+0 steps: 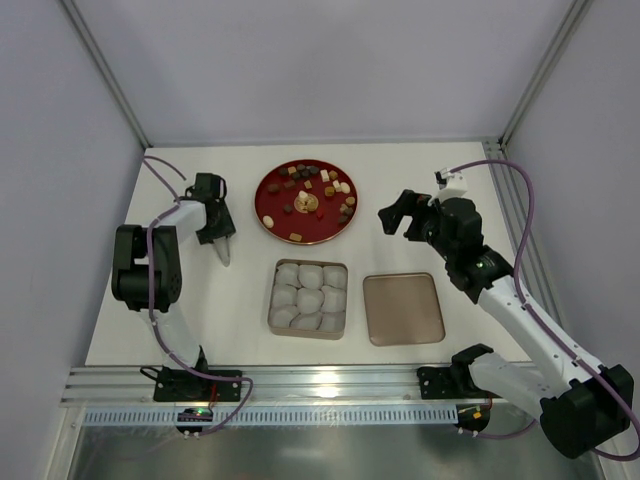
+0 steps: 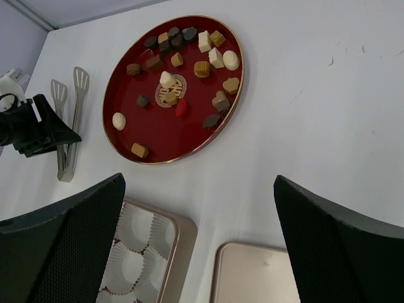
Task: Pack the chocolate
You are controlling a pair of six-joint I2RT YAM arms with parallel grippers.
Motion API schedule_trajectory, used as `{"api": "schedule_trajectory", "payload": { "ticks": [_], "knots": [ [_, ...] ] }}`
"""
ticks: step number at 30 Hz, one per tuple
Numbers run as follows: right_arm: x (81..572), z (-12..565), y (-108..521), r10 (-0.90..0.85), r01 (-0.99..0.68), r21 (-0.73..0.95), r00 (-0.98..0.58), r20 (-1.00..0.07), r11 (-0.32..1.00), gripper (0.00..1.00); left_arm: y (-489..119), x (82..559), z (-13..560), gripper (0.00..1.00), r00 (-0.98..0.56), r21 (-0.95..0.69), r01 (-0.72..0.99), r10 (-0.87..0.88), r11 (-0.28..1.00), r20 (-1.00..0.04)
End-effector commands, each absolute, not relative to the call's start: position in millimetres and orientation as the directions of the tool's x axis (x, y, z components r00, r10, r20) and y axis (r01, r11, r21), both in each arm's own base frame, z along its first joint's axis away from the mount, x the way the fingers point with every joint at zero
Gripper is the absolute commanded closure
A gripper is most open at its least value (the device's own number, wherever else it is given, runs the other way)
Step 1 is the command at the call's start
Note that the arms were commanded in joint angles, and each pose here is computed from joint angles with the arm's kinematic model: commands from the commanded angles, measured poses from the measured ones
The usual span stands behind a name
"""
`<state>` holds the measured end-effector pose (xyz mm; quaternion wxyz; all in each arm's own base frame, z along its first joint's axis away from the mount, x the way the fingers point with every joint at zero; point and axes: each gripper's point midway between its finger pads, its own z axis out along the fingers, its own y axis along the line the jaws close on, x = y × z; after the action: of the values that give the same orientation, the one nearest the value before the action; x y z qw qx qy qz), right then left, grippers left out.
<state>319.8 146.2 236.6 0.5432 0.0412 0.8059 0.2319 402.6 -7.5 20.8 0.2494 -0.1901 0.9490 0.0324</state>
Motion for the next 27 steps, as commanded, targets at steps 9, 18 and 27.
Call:
{"api": "schedule_trajectory", "payload": {
  "ticks": [9, 18, 27],
  "knots": [
    [323, 240, 150, 0.337, -0.197, 0.437, -0.393, -0.856, 0.878, 0.0, -6, 401, 87, 0.53, -0.767, -0.044, -0.403, -0.363, 0.914, -0.529],
    [325, 240, 150, 0.334, -0.195, 0.433, -0.392, -0.857, 0.88, 0.0, -6, 377, 140, 0.54, -0.745, -0.057, -0.391, -0.352, 0.919, -0.566],
    [327, 239, 151, 0.331, -0.194, 0.431, -0.399, -0.855, 0.881, 0.0, -21, 354, 192, 0.55, -0.731, -0.108, -0.32, -0.318, 0.941, -0.604]
  ]
}}
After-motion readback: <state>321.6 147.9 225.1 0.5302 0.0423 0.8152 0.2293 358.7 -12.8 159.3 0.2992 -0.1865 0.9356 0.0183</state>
